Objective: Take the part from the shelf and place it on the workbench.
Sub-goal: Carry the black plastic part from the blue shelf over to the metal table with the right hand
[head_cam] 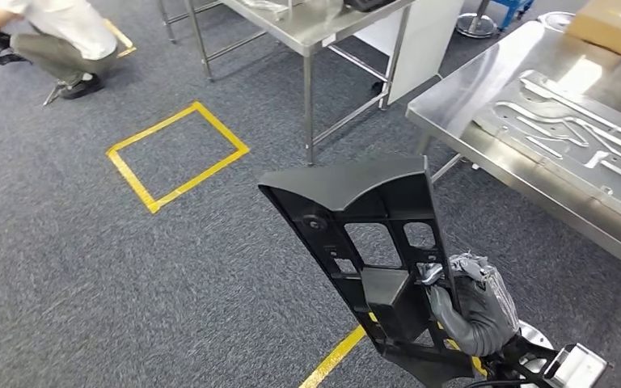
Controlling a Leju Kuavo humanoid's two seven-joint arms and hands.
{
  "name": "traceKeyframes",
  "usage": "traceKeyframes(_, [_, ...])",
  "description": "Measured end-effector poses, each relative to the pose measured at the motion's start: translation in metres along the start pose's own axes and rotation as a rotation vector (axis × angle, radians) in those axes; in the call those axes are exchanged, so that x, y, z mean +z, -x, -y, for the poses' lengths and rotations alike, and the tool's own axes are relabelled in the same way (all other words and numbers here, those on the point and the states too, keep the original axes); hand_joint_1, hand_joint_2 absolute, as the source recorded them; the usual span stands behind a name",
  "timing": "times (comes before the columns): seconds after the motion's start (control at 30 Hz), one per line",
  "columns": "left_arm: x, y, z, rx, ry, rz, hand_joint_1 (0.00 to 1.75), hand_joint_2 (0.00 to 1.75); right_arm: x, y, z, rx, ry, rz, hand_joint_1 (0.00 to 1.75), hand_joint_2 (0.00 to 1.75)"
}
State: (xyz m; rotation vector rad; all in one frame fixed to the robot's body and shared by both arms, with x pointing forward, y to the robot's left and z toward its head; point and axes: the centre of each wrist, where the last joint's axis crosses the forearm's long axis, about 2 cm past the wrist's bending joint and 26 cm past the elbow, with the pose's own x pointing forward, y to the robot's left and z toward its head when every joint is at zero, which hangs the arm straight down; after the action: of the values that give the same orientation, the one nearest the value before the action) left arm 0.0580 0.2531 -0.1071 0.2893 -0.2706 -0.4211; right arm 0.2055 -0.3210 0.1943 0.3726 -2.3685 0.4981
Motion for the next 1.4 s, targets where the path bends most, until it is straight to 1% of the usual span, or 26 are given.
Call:
traceKeyframes(0.27, [-0.001, 0.004, -0.003, 0.016, -0.016, 0.012, 0.00, 1.75, -0.002, 0.000, -0.001, -0.001, -0.006, -0.001, 1.75, 1.75])
traceKeyframes(0.43, [-0.001, 0.002, -0.004, 0.037, -0.021, -0.018, 0.00, 1.75, -0.006, 0.001, -0.003, -0.008, -0.015, 0.003, 1.75, 1.75])
traceKeyframes(0.6, [0.000, 0.004, -0.002, 0.035, -0.018, -0.045, 0.00, 1.75, -0.012, 0.004, -0.003, -0.003, -0.003, 0.002, 1.75, 1.75])
traceKeyframes(1.0, [0.000, 0.001, -0.001, 0.029, -0.015, -0.025, 0.00, 1.75, -0.014, 0.004, -0.001, 0.001, 0.007, 0.006, 1.75, 1.75])
traceKeyframes(1.2, [0.000, 0.004, 0.000, 0.024, -0.012, -0.012, 0.00, 1.75, -0.010, 0.004, -0.002, -0.005, 0.015, 0.003, 1.75, 1.75])
traceKeyframes(1.4, [0.000, 0.003, -0.001, 0.026, -0.014, -0.005, 0.00, 1.75, -0.006, 0.006, -0.004, -0.018, 0.018, 0.007, 1.75, 1.75])
